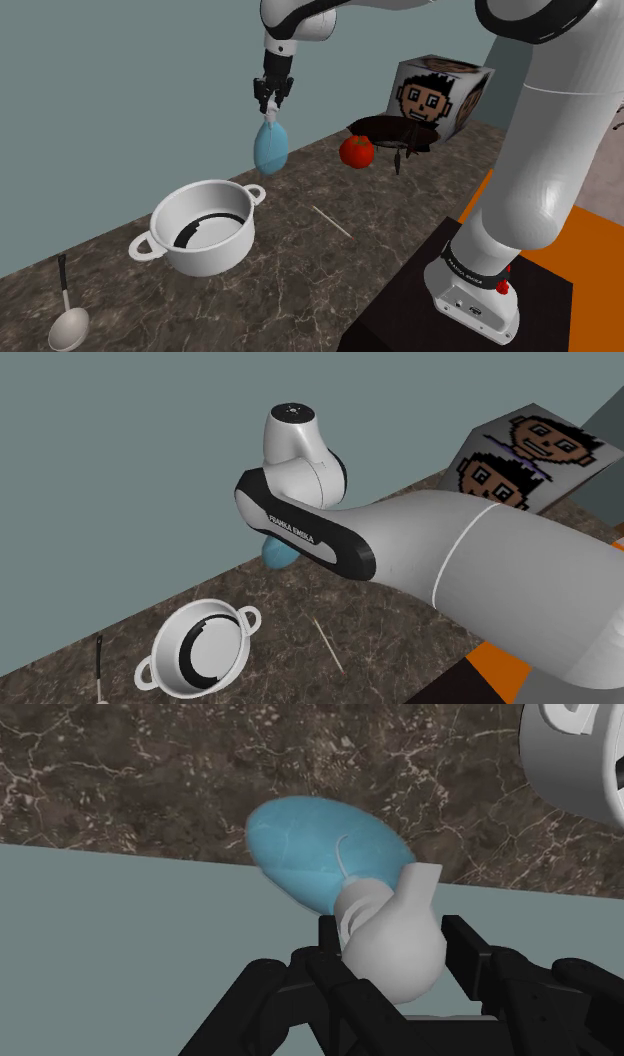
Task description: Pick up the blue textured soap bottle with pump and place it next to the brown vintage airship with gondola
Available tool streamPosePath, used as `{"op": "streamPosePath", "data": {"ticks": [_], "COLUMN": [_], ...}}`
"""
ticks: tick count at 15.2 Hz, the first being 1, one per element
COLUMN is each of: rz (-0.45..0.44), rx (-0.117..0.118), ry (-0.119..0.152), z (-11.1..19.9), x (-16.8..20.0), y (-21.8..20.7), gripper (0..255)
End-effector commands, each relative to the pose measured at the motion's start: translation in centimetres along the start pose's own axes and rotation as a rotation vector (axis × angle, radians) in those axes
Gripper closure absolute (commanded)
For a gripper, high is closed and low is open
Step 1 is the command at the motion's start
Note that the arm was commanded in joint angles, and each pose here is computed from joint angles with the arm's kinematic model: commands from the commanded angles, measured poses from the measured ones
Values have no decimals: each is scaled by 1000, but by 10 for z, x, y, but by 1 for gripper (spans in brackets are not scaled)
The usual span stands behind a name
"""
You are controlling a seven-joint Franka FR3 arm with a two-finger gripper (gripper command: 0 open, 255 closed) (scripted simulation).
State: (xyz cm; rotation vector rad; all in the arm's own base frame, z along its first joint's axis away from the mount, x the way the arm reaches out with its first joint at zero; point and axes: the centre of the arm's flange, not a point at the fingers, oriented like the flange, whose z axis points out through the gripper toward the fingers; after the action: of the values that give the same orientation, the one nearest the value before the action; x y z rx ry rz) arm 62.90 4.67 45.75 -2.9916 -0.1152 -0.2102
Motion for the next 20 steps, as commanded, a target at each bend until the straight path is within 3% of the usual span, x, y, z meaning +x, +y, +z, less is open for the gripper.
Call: {"op": "streamPosePath", "data": {"ticks": [1,20], "rz": [0,0], "rx": [0,0], "ry": [0,0], "z": [-10,-109], "x": [1,16], "y": [-2,-16], "gripper": [255,255]}}
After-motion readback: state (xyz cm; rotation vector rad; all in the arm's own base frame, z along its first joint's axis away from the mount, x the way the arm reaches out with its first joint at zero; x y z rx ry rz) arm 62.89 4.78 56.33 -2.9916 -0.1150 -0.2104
